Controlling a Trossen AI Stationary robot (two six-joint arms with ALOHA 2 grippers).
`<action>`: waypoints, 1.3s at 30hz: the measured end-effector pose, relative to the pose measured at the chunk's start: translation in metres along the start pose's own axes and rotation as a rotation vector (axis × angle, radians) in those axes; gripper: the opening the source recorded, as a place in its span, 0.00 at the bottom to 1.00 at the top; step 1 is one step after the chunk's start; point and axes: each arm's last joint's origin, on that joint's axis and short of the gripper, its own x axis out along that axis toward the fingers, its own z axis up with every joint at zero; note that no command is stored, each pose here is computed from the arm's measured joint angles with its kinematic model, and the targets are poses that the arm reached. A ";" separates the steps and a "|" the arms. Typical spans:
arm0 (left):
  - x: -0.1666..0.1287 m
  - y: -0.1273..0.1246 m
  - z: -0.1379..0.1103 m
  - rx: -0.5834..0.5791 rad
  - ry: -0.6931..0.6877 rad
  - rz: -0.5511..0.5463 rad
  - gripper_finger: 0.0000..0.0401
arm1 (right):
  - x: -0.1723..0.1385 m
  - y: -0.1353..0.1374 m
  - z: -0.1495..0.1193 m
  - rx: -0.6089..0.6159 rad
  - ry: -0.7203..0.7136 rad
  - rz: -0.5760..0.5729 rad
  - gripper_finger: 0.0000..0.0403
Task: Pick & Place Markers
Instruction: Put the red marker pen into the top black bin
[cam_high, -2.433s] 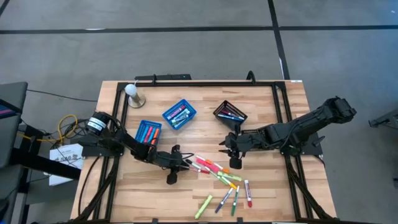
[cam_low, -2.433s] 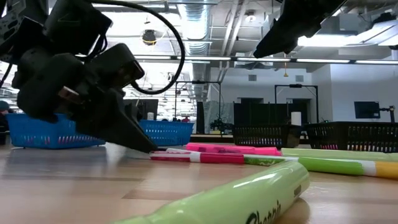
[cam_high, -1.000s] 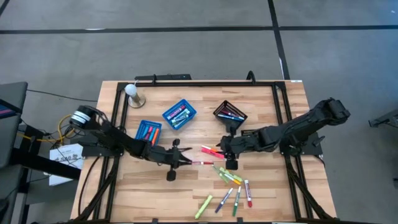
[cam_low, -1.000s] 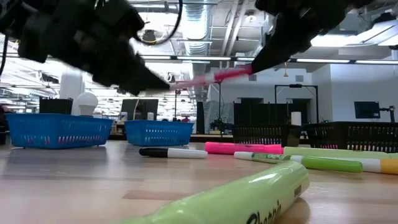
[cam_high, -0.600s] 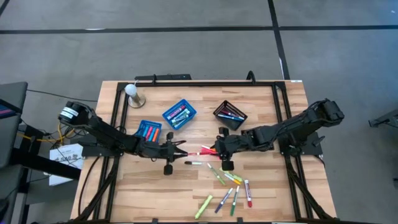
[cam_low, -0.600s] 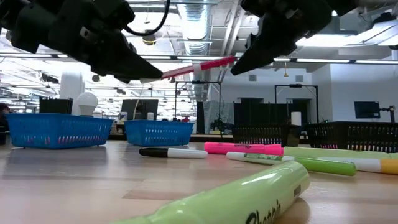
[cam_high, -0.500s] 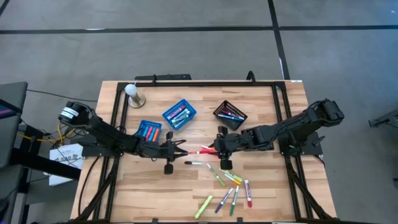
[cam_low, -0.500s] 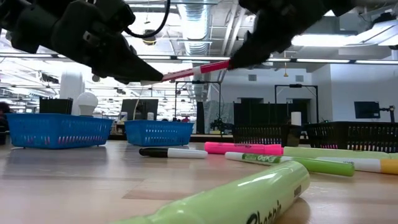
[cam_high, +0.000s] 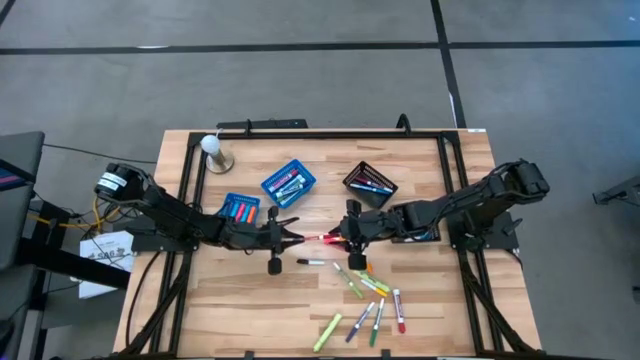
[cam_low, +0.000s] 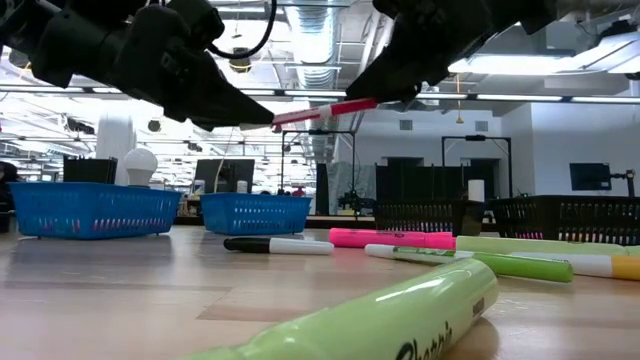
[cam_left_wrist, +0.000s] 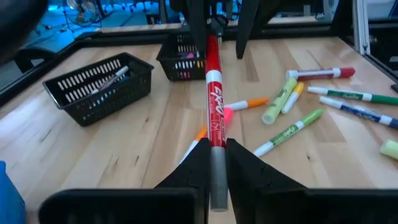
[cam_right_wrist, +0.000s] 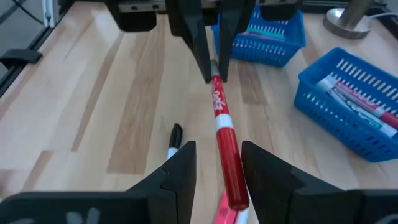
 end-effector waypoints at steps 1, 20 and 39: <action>0.000 0.000 0.001 -0.002 -0.005 0.000 0.08 | 0.000 0.000 0.000 0.000 0.001 0.000 0.29; 0.000 0.001 0.005 -0.018 -0.041 0.009 0.09 | 0.001 -0.007 0.002 0.014 -0.021 -0.018 0.19; 0.001 0.004 0.007 -0.032 -0.059 0.026 0.21 | 0.002 -0.007 -0.001 0.012 0.003 -0.021 0.09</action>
